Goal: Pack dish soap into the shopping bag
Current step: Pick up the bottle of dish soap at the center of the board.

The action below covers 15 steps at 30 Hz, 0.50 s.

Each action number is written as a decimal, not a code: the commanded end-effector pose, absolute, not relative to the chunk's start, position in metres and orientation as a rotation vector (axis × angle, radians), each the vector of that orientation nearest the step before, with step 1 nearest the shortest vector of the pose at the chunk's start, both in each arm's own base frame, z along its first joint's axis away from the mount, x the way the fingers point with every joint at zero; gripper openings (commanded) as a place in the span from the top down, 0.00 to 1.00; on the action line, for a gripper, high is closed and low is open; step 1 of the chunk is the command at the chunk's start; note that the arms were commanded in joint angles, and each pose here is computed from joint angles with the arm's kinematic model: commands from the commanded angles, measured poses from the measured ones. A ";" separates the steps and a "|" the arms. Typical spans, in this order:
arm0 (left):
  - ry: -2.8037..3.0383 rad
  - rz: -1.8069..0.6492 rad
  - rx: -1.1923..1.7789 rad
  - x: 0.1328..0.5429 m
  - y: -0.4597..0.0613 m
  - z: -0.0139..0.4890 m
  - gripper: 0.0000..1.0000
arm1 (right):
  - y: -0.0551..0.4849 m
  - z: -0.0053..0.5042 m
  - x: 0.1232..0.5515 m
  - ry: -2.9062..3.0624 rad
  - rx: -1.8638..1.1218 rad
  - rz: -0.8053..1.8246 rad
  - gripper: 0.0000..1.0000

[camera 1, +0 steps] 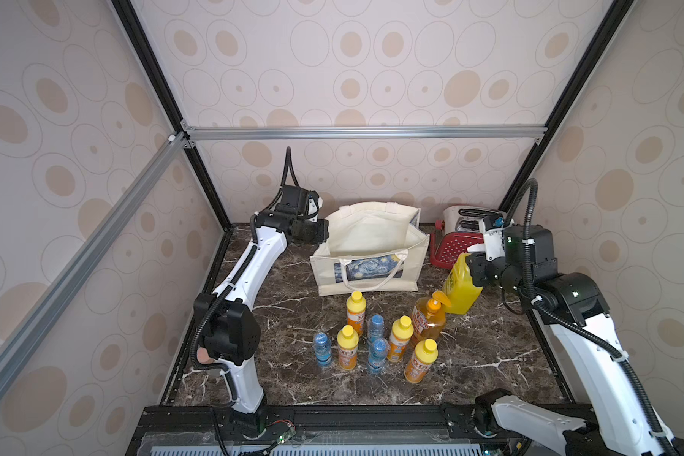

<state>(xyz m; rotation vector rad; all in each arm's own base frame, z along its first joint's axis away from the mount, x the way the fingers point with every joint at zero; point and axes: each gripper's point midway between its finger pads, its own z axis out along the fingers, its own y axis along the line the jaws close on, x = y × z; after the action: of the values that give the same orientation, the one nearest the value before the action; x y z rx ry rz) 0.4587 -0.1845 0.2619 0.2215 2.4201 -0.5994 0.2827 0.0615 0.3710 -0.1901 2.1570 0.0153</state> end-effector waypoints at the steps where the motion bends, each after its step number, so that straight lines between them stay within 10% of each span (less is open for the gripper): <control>1: 2.449 -0.625 0.255 0.456 -0.194 0.252 1.00 | 0.076 0.478 0.280 1.813 -0.191 0.147 1.00; 15: 2.447 -0.665 0.293 0.456 -0.208 0.248 1.00 | 0.110 0.564 0.293 1.638 -0.288 0.288 1.00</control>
<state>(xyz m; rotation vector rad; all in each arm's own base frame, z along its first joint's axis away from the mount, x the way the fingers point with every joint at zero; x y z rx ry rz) 0.4598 -0.1955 0.2590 0.2496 2.4141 -0.6384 0.2977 0.0983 0.4660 -0.2898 1.9926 0.1909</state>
